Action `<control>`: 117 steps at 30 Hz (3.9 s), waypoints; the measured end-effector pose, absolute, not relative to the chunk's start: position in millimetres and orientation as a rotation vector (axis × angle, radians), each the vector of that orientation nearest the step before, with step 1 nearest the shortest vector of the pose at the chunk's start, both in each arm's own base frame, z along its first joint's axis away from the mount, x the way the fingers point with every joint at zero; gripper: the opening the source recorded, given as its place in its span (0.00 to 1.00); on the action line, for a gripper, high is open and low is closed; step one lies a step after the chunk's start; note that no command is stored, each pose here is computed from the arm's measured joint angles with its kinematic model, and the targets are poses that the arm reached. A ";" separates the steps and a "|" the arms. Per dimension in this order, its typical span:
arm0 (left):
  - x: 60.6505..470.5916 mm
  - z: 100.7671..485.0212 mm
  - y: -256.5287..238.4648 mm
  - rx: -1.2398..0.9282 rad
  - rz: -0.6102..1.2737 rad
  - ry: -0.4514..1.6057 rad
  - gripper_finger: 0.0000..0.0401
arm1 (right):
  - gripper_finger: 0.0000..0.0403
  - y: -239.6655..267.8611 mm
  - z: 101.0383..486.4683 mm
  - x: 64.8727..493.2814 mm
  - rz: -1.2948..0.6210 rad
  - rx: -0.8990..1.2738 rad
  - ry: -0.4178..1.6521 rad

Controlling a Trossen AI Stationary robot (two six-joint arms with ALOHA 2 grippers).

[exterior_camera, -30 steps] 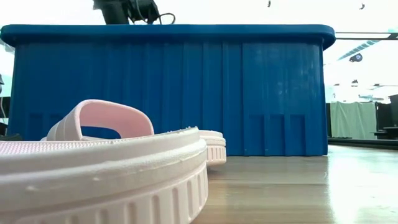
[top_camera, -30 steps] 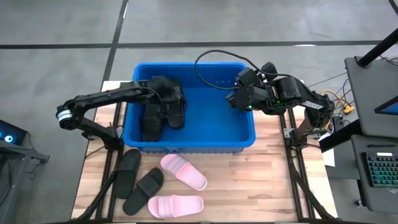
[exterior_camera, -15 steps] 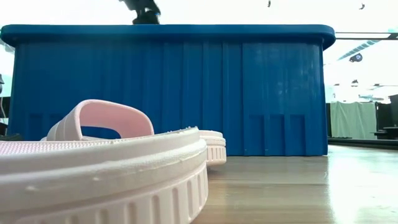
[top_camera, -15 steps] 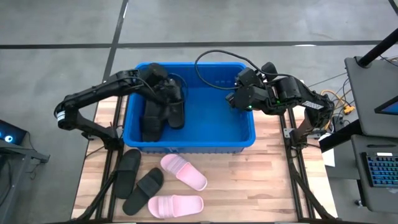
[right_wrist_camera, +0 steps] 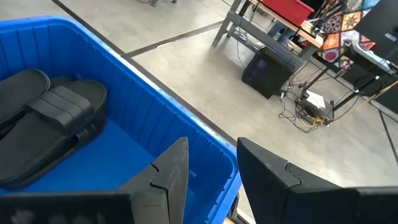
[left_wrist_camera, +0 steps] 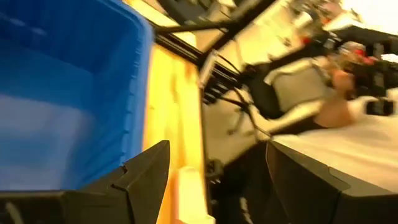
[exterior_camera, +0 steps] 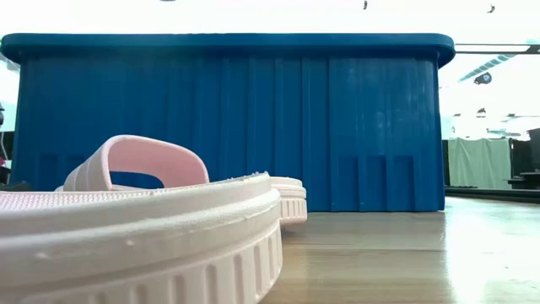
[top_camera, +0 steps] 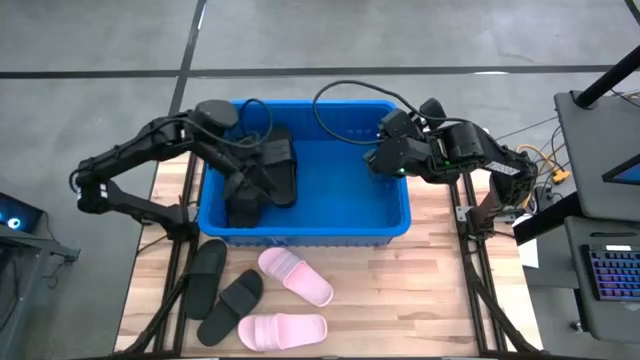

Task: Pick and place slides into bin
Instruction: Put the top pink slide into the blue container

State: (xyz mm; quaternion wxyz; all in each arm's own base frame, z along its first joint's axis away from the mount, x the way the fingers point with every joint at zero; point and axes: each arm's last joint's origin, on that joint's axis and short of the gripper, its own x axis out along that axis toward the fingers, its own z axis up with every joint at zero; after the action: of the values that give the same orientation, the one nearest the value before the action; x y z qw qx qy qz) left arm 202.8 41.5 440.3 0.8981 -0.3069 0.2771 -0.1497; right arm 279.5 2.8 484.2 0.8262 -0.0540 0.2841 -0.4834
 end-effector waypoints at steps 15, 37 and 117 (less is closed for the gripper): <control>182.4 459.0 26.2 -0.469 0.002 0.402 0.62 | 0.32 16.0 483.8 288.4 -0.579 0.024 0.726; 127.5 467.4 10.2 -0.539 -0.088 0.408 0.62 | 0.32 44.9 485.5 338.2 -0.132 -0.032 0.444; 338.6 213.9 -179.8 -0.610 0.925 1.335 0.62 | 0.32 8.8 495.1 200.2 -0.702 -0.129 0.717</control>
State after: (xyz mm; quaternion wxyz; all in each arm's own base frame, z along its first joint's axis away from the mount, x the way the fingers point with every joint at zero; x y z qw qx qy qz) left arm 338.6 -179.8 213.9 0.6467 -0.2682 0.5868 0.4068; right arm 200.2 8.8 495.1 0.8746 -0.0619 0.3435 -0.3364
